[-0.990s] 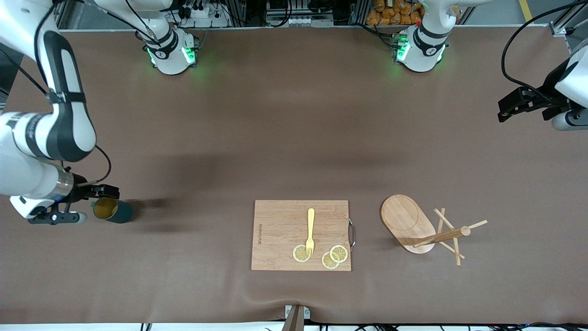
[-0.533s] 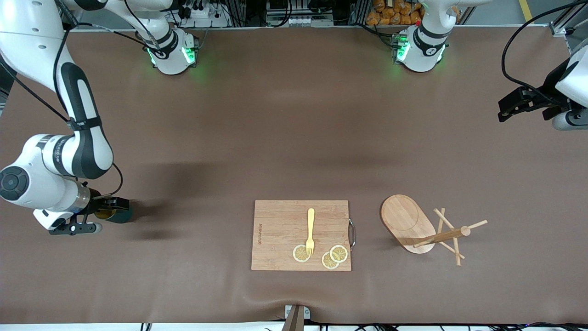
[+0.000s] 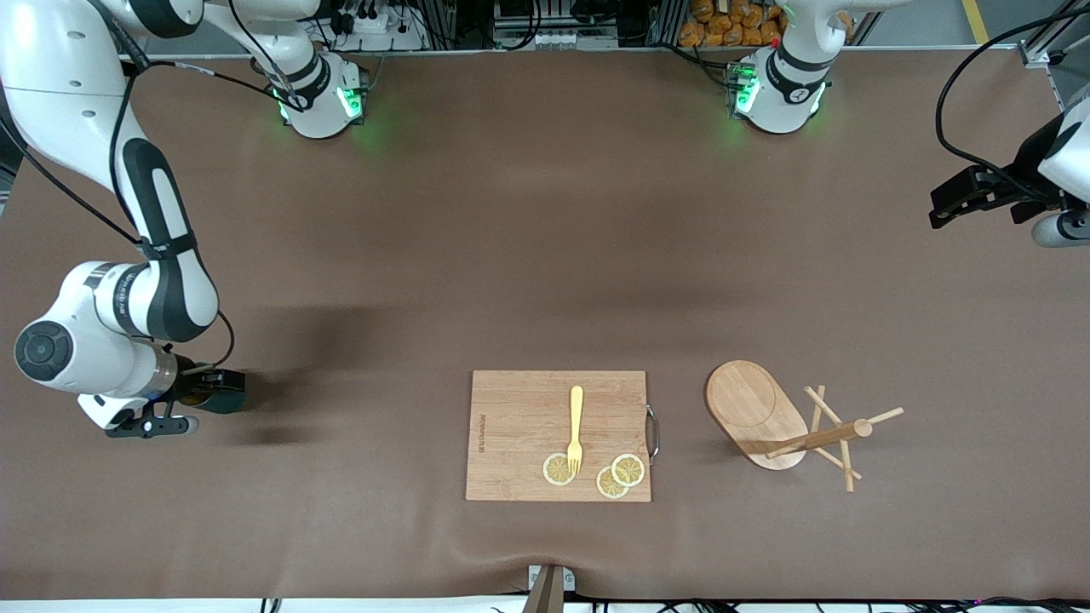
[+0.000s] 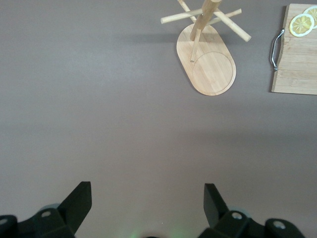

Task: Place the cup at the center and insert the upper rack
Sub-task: 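Close the right gripper around the teal mug's rim, then lift the mug with the right gripper while the left gripper advances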

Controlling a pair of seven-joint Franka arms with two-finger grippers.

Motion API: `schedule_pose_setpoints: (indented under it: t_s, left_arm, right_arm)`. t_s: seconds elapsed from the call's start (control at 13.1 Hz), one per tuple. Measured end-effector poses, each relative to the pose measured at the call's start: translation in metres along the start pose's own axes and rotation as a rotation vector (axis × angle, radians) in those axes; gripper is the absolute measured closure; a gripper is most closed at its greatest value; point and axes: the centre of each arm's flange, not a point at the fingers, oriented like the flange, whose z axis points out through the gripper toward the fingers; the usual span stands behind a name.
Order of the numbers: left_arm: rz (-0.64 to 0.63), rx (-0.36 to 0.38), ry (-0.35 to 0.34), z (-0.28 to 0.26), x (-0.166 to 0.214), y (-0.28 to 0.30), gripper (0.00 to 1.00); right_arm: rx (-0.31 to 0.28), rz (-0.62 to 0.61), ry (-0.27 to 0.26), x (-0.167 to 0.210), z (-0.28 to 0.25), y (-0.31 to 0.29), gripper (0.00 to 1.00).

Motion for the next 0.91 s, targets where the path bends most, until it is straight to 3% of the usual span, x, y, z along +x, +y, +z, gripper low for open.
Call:
schedule_pose_setpoints:
  t_s: [0.08,0.61,0.69,0.91]
  left_arm:
    - [0.002,0.0,0.001,0.0,0.0,0.001,0.0]
    - [0.015,0.0,-0.008,-0.001,-0.003,0.008,0.0]
    - [0.024,0.001,-0.032,0.0,-0.006,0.013,0.0]
    - [0.044,-0.041,-0.112,0.003,-0.02,0.033,0.0]
  right_arm:
    - [0.001,-0.009,-0.007,0.0,0.005,0.0,0.06]
    - [0.016,-0.04,-0.084,-0.006,0.007,-0.002,0.91]
    - [0.018,-0.042,-0.089,-0.006,0.005,-0.003,0.95]
    - [0.021,-0.058,-0.08,-0.001,-0.003,-0.013,0.95]
